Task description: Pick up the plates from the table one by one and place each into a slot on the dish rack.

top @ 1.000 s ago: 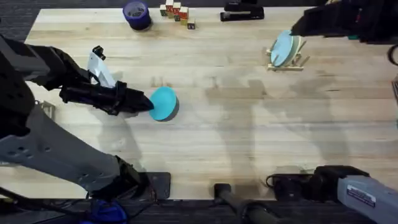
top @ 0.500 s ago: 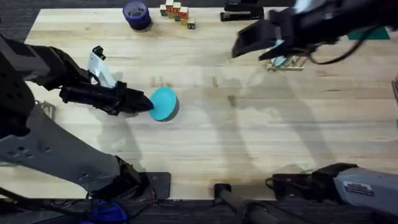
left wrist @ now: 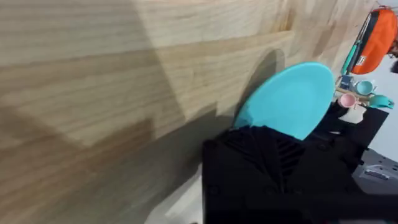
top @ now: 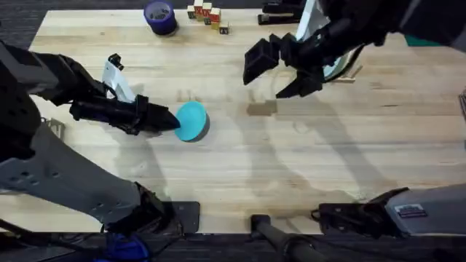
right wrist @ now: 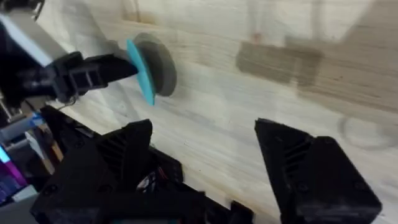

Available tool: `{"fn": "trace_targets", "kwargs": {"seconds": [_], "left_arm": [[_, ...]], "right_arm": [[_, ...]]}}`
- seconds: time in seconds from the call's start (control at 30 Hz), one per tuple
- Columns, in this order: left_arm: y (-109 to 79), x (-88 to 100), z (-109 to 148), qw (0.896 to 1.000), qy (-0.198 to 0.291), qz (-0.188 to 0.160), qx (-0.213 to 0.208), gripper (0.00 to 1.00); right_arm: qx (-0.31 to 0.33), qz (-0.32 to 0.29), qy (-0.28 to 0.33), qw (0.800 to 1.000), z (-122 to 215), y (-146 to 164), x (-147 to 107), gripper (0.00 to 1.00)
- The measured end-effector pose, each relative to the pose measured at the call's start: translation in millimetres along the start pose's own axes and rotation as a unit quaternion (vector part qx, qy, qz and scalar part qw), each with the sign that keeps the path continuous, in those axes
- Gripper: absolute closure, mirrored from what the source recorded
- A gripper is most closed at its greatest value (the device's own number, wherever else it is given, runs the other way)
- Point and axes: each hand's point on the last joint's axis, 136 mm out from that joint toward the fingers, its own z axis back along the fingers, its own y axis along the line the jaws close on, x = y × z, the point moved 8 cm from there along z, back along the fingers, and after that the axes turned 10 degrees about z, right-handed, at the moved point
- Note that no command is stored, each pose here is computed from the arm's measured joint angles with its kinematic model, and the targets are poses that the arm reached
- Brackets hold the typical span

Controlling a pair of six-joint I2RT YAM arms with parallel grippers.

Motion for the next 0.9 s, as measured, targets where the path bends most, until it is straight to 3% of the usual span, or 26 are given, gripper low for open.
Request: {"fn": "trace_targets", "kwargs": {"seconds": [0.27, 0.6, 0.9], "left_arm": [[0.0, 0.0, 0.0, 1.0, 0.0, 0.0, 0.0, 0.961], [0.0, 0.0, 0.0, 1.0, 0.0, 0.0, 0.0, 0.962], [0.1, 0.0, 0.0, 1.0, 0.0, 0.0, 0.0, 0.963]], "right_arm": [[0.016, -0.023, 0.023, 0.999, -24.6, -4.5, 7.9, 0.009], [0.067, 0.032, 0.004, 0.997, -38.7, 19.4, 16.9, 0.009], [0.061, 0.101, -0.015, 0.993, -57.1, 53.6, 9.5, 0.007]]}}
